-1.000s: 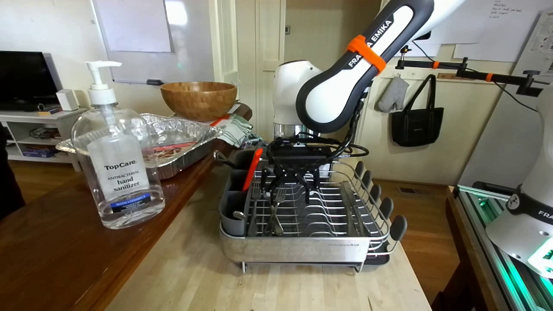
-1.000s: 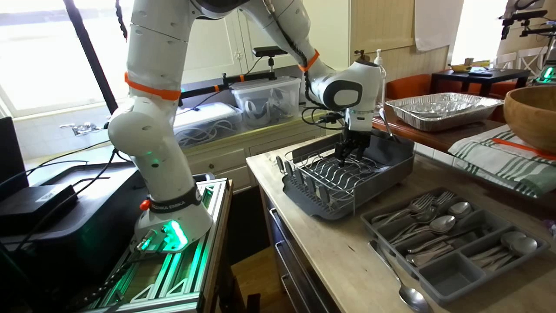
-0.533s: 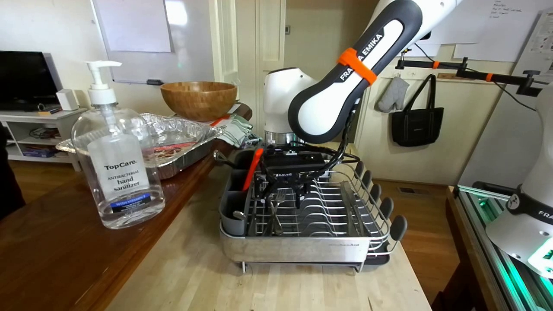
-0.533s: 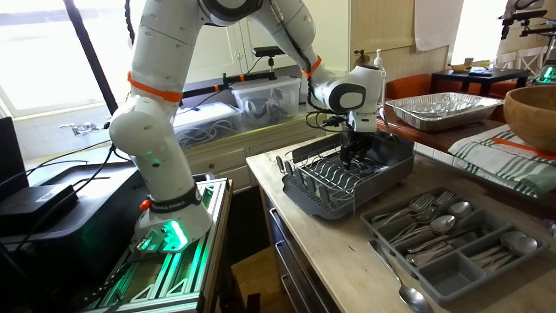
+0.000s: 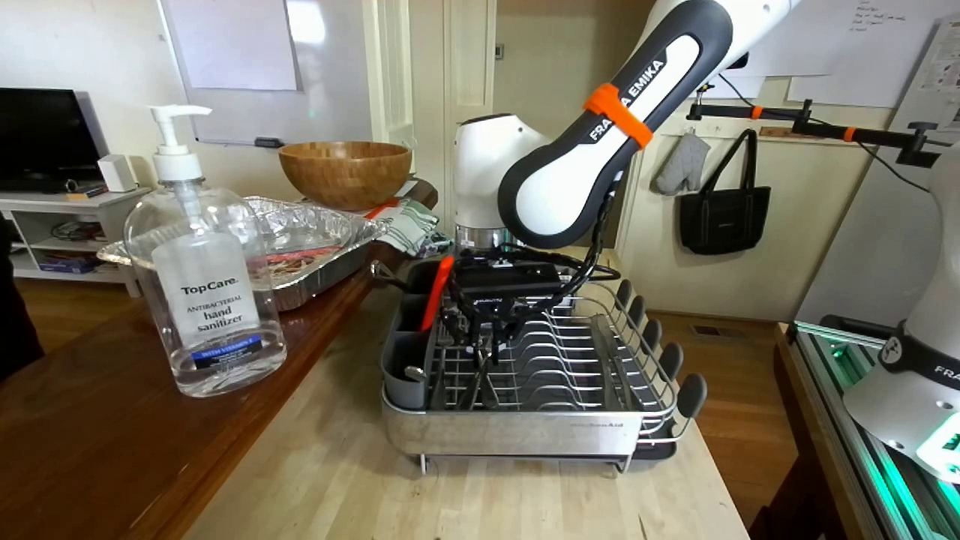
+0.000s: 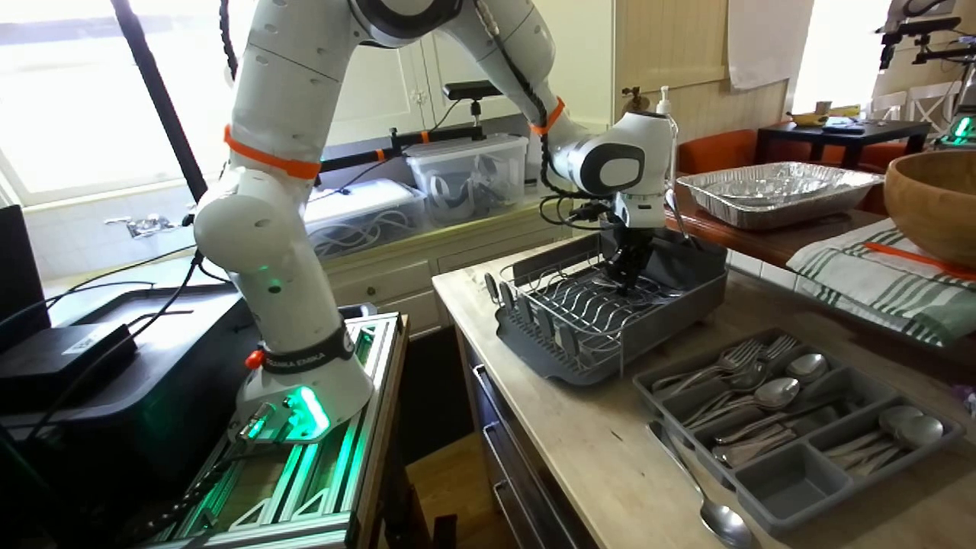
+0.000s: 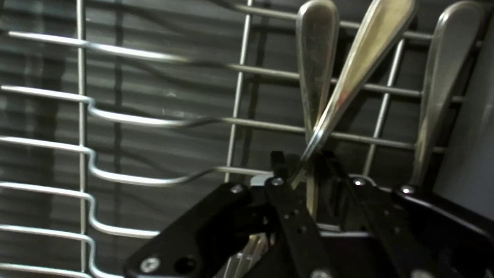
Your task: Put the forks in the gray tray
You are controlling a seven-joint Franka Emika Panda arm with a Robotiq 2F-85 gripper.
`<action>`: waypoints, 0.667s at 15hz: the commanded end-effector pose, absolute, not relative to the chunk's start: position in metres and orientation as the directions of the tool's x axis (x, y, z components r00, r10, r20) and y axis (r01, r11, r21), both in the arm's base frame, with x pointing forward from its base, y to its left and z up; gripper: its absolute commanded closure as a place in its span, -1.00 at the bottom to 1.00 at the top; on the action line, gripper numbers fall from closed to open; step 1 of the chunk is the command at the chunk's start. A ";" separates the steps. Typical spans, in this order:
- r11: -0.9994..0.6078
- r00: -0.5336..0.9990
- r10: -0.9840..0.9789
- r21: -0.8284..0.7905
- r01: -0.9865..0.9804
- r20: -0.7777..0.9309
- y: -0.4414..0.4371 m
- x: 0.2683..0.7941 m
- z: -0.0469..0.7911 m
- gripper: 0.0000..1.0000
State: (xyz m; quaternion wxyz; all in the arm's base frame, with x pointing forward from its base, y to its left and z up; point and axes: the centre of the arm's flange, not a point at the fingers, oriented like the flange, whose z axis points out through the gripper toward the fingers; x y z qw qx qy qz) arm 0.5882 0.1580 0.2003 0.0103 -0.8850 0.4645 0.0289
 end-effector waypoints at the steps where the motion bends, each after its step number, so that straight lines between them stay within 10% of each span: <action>1: -0.562 0.562 -0.827 0.015 -0.827 -0.025 0.161 0.590 0.197 1.00; 10: -0.679 0.683 -0.727 -0.072 -0.731 -0.073 0.170 0.553 0.273 0.95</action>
